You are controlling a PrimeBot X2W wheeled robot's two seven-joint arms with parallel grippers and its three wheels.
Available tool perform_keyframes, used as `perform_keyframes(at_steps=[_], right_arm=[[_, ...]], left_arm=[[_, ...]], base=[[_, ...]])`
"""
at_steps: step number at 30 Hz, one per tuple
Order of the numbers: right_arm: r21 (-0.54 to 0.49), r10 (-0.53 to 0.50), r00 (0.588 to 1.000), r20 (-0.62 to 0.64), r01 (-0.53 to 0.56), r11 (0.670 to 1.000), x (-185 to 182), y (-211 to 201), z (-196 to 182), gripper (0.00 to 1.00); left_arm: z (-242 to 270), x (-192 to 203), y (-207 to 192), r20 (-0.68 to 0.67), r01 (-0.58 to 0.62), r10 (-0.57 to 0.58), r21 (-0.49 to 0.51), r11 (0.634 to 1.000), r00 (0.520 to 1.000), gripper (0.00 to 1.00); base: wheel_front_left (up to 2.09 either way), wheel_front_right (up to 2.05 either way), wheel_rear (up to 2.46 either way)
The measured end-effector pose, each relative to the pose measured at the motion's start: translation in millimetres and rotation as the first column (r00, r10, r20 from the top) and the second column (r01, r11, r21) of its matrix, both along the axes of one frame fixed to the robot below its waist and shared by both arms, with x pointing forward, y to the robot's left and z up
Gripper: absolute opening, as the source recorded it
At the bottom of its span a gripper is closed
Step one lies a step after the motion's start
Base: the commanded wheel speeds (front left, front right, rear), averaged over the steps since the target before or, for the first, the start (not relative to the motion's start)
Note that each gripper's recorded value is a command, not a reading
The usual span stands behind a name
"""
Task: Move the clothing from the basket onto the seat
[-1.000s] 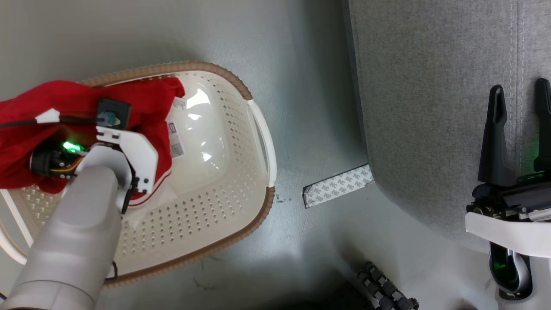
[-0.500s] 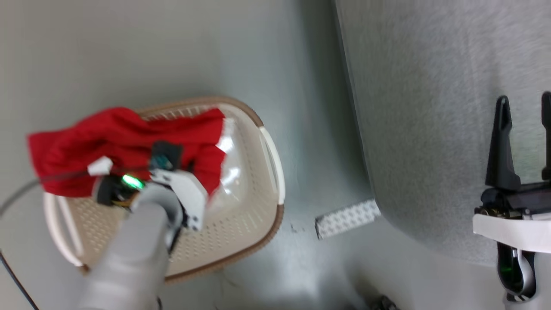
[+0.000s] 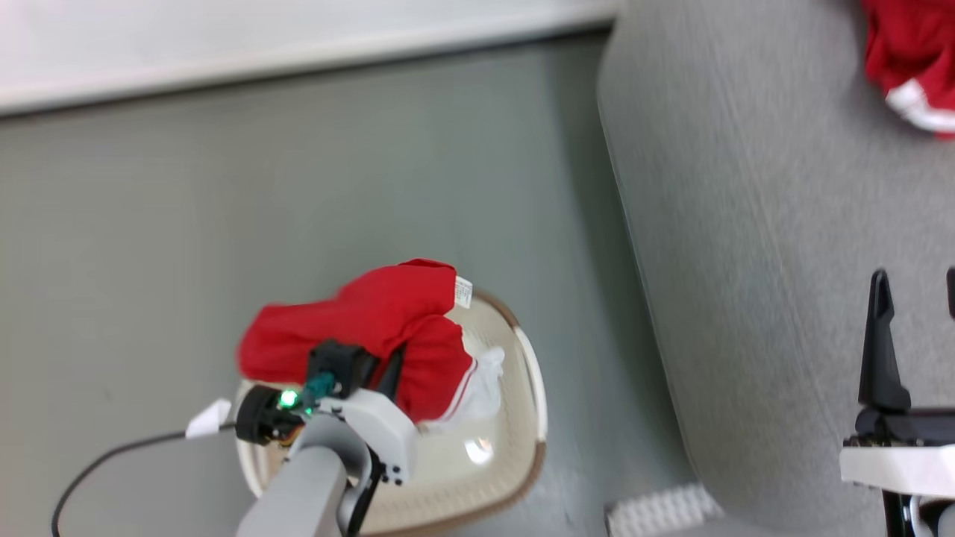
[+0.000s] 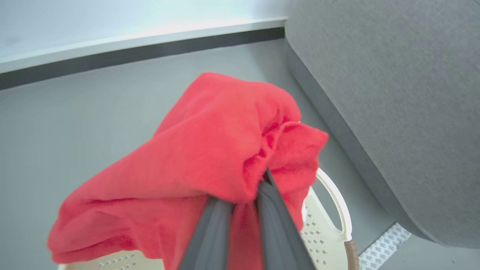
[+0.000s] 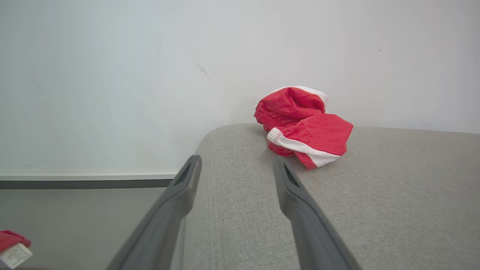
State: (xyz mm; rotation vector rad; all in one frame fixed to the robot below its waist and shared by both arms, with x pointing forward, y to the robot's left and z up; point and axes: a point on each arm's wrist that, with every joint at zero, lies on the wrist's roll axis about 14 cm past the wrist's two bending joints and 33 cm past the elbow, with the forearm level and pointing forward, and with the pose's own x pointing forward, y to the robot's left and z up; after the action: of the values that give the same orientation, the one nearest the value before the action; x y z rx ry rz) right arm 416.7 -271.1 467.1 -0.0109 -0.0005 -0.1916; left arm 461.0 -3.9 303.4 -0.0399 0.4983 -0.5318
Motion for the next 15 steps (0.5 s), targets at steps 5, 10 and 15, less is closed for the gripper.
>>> perform_keyframes(at_steps=[5,10,15], right_arm=[[0.002,0.029,0.998,0.058,-0.029,1.0,-14,11,24,1.0],[0.01,0.062,0.992,0.106,-0.063,0.998,-29,24,43,1.0],[0.014,0.09,0.986,0.139,-0.093,0.996,-47,34,55,1.0]], left_arm=[[66,-3,20,0.166,-0.072,0.077,-0.038,0.997,0.983,0.0],[118,-17,48,0.292,-0.149,0.161,-0.066,0.987,0.943,0.0],[163,-34,73,0.399,-0.213,0.236,-0.102,0.972,0.886,0.0]], base=[[0.0,0.0,0.0],[0.0,0.0,0.0],[0.0,0.0,0.0]])
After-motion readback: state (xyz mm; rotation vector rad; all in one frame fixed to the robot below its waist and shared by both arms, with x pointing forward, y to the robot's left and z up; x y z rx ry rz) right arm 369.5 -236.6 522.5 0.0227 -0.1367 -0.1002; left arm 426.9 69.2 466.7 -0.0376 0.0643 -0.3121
